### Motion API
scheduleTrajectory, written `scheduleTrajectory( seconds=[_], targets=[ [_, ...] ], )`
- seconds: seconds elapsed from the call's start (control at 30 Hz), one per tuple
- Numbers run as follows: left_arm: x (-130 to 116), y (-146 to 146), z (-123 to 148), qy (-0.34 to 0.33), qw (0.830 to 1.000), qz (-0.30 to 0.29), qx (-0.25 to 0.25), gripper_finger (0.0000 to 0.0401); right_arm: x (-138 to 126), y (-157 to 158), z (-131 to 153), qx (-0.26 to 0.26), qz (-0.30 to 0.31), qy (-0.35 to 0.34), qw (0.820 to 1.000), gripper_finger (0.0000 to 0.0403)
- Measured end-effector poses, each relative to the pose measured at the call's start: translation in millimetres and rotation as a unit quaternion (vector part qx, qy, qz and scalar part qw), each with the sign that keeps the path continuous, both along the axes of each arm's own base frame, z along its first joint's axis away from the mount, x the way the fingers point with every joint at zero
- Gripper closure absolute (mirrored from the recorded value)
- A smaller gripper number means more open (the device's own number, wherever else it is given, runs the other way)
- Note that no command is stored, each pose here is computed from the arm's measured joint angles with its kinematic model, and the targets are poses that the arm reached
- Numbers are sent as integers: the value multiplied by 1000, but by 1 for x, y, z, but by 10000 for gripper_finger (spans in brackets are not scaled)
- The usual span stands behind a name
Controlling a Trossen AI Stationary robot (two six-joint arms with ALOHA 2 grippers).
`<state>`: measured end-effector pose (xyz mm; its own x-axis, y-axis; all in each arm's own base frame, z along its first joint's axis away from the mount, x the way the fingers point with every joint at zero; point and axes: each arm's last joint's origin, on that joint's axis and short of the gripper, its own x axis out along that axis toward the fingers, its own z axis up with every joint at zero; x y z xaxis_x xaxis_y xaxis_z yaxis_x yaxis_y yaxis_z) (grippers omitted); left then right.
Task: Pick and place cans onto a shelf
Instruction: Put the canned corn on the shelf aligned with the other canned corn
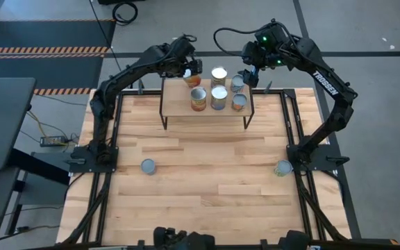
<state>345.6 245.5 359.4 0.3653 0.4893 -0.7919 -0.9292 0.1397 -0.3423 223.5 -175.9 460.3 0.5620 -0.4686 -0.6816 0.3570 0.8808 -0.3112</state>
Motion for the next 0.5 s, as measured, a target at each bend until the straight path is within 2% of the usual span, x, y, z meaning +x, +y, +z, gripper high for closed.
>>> scheduleTrajectory(
  seconds=[0.13, 0.5],
  targets=[
    [8, -6, -1, -6, 1000, -2, 18, 79, 0, 0, 0, 7, 4, -6, 1000, 57],
    [8, -7, -1, 5, 1000, -1, 27, 78, 0, 0, 0, 20, -11, -17, 1000, 57]
  ],
)
